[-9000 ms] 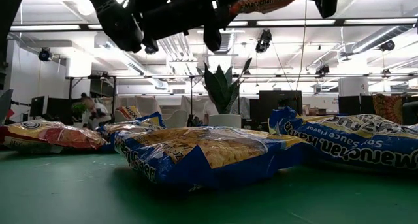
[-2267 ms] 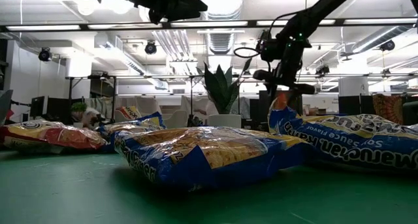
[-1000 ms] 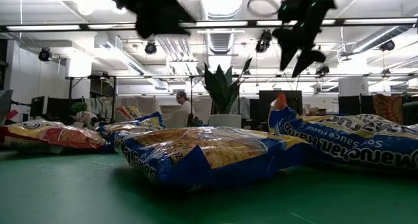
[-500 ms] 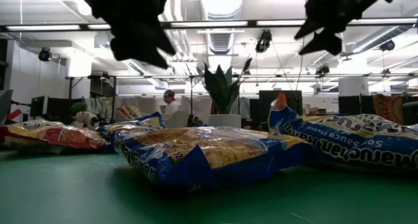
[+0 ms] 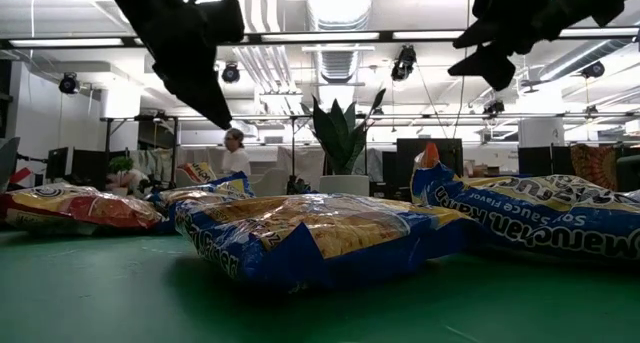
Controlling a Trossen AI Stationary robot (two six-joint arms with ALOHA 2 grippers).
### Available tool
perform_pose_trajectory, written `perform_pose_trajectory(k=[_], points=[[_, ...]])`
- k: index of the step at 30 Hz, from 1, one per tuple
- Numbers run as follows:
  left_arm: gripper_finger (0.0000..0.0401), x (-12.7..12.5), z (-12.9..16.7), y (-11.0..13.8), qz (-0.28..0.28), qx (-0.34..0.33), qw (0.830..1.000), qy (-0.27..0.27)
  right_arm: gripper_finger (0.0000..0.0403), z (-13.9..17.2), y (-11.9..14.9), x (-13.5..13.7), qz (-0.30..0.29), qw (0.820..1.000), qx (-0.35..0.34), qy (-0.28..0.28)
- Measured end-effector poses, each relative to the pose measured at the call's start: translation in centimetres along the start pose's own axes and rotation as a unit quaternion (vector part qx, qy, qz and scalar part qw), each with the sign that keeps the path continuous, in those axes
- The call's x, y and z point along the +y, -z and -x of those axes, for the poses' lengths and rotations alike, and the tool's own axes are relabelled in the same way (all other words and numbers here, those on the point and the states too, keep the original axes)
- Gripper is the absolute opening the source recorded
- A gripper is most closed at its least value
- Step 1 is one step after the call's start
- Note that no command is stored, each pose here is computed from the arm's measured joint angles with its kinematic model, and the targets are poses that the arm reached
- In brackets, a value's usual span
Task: Sort Maruchan noodles
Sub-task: Put the center blue noodle pack into the black bin
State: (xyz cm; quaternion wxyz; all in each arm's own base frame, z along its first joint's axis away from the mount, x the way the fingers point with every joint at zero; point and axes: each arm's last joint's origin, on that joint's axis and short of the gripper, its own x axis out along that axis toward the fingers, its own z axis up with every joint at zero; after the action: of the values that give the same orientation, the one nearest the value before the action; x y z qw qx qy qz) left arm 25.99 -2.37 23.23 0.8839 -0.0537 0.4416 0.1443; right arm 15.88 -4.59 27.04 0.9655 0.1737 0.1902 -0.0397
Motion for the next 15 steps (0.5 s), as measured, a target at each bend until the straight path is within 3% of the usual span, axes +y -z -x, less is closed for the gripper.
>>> perform_pose_trajectory(k=[7, 15], points=[[0.0196, 2.2, -1.3, 0.5, -0.003, 0.012, 1.0, -0.025, 0.0242, -0.7, 1.6, -0.4, -0.003, 1.0, 0.017, -0.001], [0.0188, 3.5, -3.3, 2.7, 0.019, 0.015, 1.0, 0.0, 0.0242, -0.9, 2.2, -0.6, -0.005, 1.0, 0.026, 0.001]])
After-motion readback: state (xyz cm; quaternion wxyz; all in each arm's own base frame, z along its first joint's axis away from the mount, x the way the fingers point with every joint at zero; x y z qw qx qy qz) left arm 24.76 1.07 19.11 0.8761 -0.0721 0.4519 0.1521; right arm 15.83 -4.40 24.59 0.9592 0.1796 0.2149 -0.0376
